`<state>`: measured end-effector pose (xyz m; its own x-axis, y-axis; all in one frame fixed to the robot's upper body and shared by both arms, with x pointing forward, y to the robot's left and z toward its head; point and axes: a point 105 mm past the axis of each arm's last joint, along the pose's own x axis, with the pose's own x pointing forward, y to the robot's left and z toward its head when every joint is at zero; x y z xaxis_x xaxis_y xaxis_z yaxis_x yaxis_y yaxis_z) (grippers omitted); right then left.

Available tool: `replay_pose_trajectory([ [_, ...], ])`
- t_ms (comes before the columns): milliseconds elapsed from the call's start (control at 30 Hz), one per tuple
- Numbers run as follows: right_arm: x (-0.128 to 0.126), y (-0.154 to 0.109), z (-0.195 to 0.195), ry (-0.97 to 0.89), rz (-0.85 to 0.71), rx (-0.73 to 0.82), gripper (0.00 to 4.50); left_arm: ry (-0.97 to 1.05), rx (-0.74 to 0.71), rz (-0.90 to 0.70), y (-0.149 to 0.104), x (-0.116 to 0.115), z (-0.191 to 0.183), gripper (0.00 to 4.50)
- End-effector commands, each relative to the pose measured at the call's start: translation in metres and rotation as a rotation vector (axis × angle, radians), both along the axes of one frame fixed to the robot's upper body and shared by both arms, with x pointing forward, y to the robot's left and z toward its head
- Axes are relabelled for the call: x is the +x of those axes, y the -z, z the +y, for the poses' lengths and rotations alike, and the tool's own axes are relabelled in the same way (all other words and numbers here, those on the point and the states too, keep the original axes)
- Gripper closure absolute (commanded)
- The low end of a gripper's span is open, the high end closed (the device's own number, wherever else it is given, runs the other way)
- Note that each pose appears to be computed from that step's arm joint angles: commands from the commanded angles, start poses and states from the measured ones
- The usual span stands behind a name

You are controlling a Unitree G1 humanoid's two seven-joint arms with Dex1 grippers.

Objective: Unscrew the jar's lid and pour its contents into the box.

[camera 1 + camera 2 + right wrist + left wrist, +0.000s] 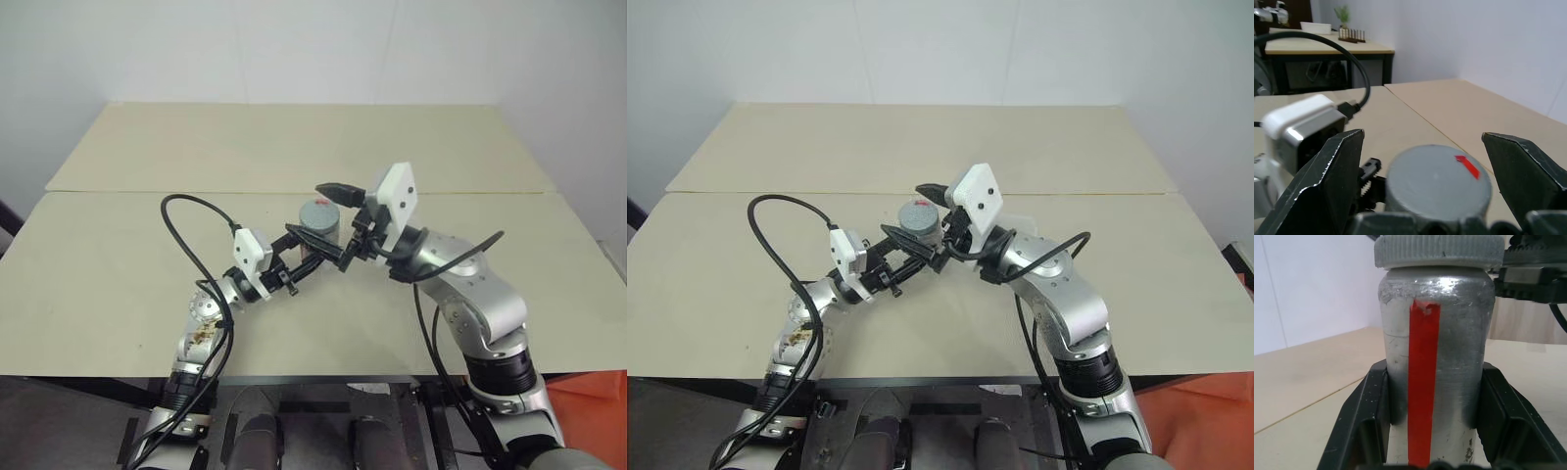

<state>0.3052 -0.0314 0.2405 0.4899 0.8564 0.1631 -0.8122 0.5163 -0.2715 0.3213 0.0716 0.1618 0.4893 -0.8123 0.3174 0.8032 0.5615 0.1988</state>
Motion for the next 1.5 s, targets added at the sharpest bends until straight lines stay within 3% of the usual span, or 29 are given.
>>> replay_pose_trajectory([
  [33, -0.002, -0.013, -0.001, 0.013, -0.069, 0.023, 0.03, 0.019, -0.010, -0.063, -0.014, -0.003, -0.005, 2.51],
  [1500, 0.006, 0.002, -0.043, 0.153, -0.036, -0.037, 0.03, -0.052, -0.022, -0.037, -0.005, 0.009, 0.024, 2.51],
])
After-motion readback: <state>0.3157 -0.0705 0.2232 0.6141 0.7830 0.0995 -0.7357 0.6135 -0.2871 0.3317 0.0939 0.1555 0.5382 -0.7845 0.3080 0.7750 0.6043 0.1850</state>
